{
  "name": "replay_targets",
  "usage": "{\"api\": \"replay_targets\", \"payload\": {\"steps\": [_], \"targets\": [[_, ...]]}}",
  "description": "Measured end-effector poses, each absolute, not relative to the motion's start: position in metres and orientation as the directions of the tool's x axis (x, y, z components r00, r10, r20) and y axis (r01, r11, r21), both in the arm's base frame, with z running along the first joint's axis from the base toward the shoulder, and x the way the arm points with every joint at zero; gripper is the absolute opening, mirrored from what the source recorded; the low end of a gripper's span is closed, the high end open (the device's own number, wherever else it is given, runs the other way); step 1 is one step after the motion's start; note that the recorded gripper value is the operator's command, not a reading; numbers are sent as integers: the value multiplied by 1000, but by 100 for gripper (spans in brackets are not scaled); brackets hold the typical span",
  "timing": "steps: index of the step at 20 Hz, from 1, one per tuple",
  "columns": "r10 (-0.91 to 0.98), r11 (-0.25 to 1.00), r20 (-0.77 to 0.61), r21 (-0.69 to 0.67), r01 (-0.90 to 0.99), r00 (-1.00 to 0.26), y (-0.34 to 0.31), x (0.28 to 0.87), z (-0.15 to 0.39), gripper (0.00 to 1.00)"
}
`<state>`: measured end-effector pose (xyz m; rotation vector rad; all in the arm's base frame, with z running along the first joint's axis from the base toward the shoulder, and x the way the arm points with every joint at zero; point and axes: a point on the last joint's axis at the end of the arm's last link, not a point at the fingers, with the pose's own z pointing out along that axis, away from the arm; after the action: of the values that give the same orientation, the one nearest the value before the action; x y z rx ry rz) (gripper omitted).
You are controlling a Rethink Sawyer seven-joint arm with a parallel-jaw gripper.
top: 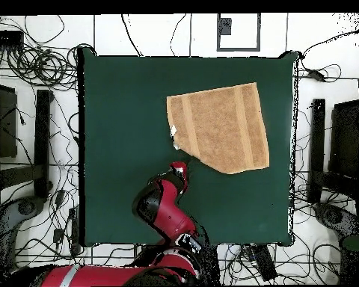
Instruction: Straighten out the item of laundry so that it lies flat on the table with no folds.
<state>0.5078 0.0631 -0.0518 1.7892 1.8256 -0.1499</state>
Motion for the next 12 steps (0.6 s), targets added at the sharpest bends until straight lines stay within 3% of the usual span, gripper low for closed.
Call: {"api": "replay_targets", "payload": {"steps": [12], "targets": [[887,87,-452,371,925,98,66,523,-6,100]]}}
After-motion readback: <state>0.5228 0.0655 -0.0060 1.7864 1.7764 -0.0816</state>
